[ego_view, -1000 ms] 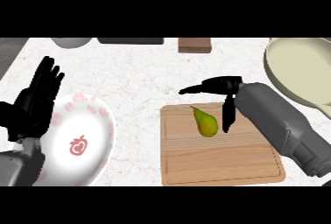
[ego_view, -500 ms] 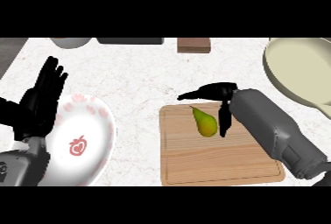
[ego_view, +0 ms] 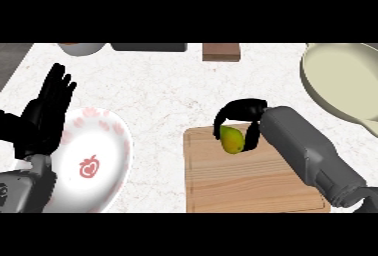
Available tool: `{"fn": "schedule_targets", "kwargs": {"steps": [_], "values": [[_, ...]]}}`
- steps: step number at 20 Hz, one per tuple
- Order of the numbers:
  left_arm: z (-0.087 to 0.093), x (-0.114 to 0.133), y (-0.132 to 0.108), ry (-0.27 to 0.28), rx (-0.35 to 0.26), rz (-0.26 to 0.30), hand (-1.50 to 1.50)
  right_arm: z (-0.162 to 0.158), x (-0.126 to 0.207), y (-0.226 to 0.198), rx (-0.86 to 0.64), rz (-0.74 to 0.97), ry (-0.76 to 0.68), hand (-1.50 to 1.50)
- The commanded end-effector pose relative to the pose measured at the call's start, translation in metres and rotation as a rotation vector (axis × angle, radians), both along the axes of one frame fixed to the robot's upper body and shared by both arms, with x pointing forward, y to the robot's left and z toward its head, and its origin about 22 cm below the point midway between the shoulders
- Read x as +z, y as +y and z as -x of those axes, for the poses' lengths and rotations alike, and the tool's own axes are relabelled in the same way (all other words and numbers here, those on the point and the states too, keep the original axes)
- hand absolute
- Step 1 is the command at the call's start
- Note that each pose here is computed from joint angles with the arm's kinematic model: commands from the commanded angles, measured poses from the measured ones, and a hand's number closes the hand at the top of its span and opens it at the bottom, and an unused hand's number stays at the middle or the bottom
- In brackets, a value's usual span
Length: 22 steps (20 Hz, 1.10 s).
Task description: Pick the pear from the cutting board and place it in the pot
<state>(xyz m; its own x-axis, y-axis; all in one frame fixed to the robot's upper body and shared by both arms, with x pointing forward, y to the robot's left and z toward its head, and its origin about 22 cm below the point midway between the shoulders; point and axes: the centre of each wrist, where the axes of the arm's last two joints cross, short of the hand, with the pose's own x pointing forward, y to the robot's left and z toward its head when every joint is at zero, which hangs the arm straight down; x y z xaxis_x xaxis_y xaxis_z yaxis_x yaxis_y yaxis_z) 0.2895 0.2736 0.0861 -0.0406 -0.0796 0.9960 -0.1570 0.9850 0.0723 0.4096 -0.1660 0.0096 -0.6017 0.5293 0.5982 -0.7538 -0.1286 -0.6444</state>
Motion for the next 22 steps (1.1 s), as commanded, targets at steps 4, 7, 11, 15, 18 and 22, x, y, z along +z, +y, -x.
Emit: {"fn": "schedule_targets", "kwargs": {"steps": [4, 7, 11, 15, 18, 22], "values": [[0.007, 0.015, -0.007, -0.003, -0.028, 0.006, 0.0, 0.011, -0.026, 0.004, 0.072, -0.054, 0.084, 1.5], [0.0, 0.005, -0.002, -0.012, -0.016, -0.014, 0.0, 0.005, -0.016, 0.006, 0.1, -0.055, 0.075, 1.5], [0.005, 0.004, 0.004, 0.006, 0.007, -0.014, 0.0, 0.007, -0.016, 0.004, -0.123, -0.012, -0.046, 1.5], [0.015, -0.009, 0.021, 0.043, 0.085, -0.01, 0.0, 0.015, -0.027, -0.034, -0.447, 0.089, -0.196, 1.5], [0.01, -0.006, 0.029, 0.042, 0.101, -0.02, 0.0, 0.02, -0.022, 0.002, -0.508, 0.052, -0.249, 1.5], [0.018, -0.006, 0.025, 0.056, 0.112, -0.003, 0.0, 0.017, 0.005, -0.015, -0.655, -0.096, -0.357, 1.5]]}}
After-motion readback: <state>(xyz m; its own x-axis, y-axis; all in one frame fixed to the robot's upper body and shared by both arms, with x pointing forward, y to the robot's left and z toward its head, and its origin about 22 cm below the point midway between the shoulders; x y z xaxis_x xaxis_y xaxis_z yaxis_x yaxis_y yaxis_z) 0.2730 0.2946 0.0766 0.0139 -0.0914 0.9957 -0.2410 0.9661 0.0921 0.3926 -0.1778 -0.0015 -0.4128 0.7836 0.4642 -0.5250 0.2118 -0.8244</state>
